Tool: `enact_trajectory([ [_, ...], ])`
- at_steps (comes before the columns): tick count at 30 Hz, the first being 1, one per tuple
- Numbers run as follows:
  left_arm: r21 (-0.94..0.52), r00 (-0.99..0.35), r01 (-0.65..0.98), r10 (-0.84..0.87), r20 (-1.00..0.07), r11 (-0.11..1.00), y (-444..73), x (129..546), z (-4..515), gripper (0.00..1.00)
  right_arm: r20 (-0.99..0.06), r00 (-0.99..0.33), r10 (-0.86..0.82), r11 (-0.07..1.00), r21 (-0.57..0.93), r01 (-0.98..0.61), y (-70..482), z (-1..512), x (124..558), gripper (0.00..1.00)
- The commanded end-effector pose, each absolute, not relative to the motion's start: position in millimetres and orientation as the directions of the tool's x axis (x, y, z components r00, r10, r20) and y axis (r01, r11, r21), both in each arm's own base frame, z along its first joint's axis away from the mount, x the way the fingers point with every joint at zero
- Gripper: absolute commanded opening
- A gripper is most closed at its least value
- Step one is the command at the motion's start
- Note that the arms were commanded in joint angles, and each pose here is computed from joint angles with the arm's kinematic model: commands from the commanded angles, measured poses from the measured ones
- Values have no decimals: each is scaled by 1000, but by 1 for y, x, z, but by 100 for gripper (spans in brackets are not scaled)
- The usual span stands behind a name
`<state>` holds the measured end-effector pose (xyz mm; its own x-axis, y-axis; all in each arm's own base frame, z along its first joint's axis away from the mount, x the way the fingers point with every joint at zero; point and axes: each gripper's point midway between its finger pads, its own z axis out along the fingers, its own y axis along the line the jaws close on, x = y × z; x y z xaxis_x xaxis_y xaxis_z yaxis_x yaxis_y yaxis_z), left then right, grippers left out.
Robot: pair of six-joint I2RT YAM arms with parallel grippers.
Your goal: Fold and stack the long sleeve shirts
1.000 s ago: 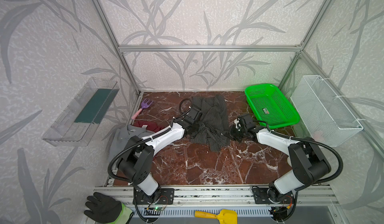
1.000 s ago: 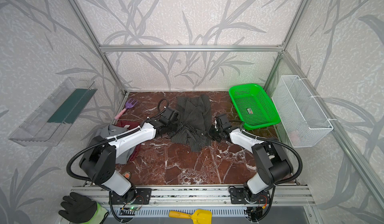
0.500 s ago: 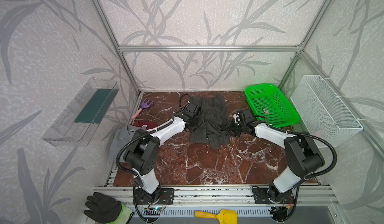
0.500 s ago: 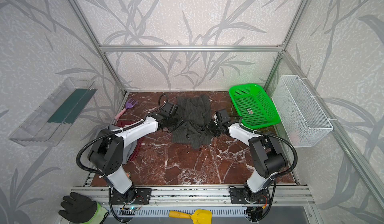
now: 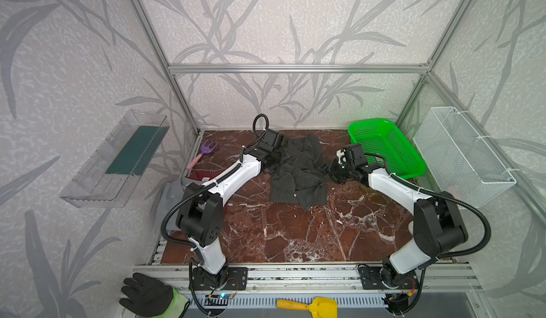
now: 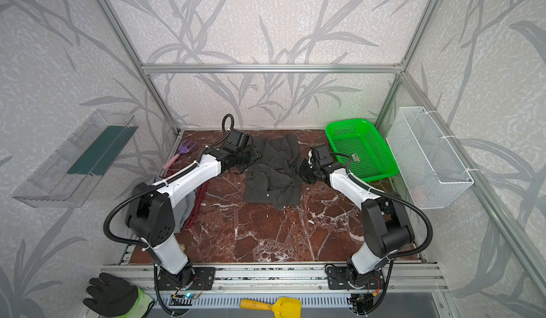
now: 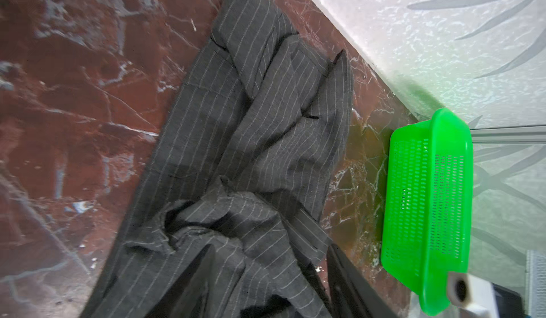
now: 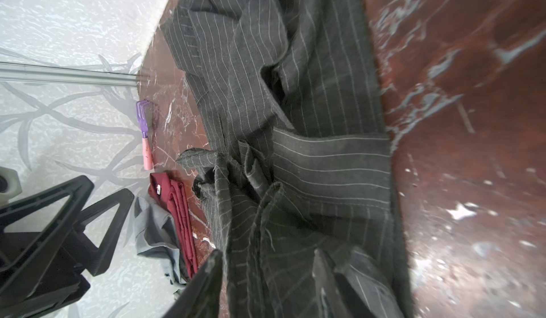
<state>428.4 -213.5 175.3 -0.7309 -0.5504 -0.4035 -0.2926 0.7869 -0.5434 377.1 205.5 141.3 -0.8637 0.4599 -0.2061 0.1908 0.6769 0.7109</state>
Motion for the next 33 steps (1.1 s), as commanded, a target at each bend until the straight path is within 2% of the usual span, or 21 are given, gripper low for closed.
enact_trajectory([
  [1,-448,-745,-260,-473,-470,855,-190,409,177,61,-275,-866,418,726,673,137,193,157,357,53],
  [6,-391,-778,-253,-426,-461,885,-179,390,150,62,-268,-883,385,713,694,100,200,150,323,54],
  [9,-368,-804,-244,-400,-440,897,-180,386,136,62,-287,-903,320,747,662,55,213,143,305,54],
  [15,-375,-838,-229,-378,-395,898,-191,388,119,62,-248,-926,285,741,670,49,240,114,293,54],
  [23,-355,-867,-231,-357,-348,906,-197,391,100,62,-245,-925,290,743,667,56,260,102,327,51],
  [29,-336,-868,-229,-347,-354,914,-197,396,95,62,-213,-913,349,699,708,102,268,104,363,36],
  [33,-319,-869,-224,-336,-363,921,-198,404,93,62,-196,-908,369,692,710,128,271,104,384,34],
])
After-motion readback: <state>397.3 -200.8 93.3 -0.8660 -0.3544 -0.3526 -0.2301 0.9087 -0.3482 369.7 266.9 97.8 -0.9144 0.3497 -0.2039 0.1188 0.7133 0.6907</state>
